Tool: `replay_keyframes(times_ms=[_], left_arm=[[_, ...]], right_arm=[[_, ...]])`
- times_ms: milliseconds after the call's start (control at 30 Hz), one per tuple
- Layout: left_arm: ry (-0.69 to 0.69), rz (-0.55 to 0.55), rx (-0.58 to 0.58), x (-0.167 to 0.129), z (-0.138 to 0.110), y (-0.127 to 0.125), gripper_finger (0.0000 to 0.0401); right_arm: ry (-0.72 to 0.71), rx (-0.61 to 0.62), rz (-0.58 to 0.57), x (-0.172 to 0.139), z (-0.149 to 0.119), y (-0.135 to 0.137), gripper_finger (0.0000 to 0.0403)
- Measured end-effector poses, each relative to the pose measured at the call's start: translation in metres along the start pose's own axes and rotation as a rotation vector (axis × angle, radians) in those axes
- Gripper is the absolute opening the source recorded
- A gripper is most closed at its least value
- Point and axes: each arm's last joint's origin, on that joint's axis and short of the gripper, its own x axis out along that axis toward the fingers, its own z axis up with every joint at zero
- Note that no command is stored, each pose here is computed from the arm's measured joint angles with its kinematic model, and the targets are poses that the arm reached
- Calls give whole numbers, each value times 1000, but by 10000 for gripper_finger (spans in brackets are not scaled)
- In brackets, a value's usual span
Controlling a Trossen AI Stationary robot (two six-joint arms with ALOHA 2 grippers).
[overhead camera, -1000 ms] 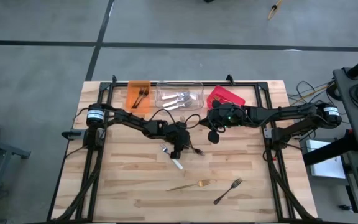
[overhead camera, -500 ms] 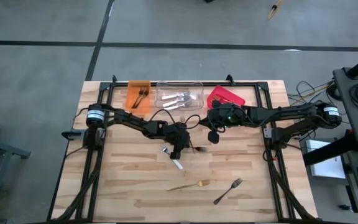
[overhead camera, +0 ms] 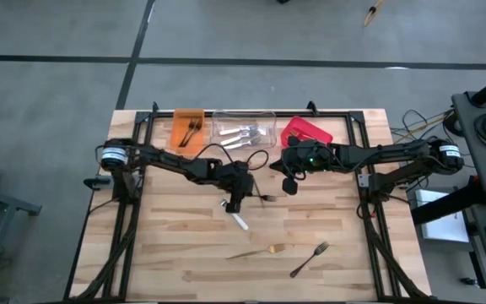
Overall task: Sort silverware by color (type)
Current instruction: Put the black fork into the orange bin
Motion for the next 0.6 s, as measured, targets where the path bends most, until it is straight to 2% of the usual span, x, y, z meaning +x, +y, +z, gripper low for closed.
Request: replay_keyframes(times_ms=[267, 467, 600], left_arm=[[32, 68, 1, -43, 10, -3, 0], [8, 92, -14, -81, 4, -8, 0], [-30, 202, -48, -110, -5, -8, 0]], right_arm=[[-2, 0, 0, 0, 0, 0, 9], [-80, -7, -1, 0, 8, 0, 9], [-150, -23, -2, -1, 14, 0, 9]])
